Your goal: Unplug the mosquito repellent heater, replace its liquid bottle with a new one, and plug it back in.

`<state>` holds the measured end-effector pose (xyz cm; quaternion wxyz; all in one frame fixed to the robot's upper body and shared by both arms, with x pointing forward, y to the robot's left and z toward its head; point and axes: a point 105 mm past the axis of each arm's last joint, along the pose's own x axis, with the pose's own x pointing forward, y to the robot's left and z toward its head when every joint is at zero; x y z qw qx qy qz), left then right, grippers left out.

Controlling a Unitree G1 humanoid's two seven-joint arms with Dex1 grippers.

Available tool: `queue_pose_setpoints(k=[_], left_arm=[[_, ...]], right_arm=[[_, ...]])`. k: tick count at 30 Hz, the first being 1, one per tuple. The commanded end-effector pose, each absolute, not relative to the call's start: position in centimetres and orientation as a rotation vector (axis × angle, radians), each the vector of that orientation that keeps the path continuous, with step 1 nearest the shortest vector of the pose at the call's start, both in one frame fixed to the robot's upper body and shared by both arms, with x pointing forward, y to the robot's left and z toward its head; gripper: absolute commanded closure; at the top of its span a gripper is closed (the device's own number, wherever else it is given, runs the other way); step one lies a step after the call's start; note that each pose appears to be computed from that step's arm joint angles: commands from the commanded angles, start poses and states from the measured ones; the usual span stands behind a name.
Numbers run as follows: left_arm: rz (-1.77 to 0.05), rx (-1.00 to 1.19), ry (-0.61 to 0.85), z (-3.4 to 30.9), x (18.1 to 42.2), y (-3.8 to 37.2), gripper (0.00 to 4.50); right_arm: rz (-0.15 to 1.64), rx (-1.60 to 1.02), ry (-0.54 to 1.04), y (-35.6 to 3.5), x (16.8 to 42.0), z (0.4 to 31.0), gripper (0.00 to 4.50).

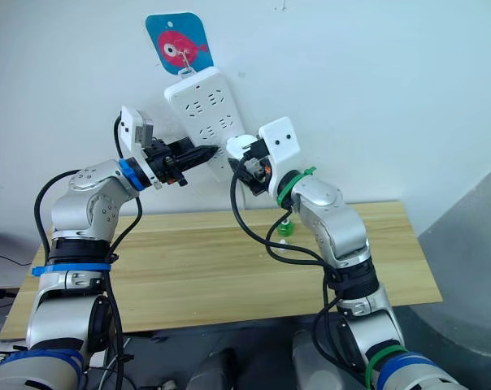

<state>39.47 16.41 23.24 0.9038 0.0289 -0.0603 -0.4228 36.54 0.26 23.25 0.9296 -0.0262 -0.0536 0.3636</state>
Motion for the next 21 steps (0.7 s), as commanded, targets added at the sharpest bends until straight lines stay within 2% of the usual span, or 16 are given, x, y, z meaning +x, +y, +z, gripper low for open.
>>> queue_pose_setpoints(k=[1,15,21], left_arm=[[-0.893,0.075,-0.091,22.7,39.3,16.1,3.16],[-0.978,0.015,-0.034,22.2,38.1,15.2,3.17],[-0.919,0.062,-0.042,22.0,38.7,16.1,3.17]], right_arm=[[0.777,-0.043,-0.168,0.8,36.1,24.9,1.57],[0.79,-0.055,-0.187,2.6,36.9,24.7,1.57],[0.808,-0.054,-0.189,2.5,36.7,25.0,1.57]])
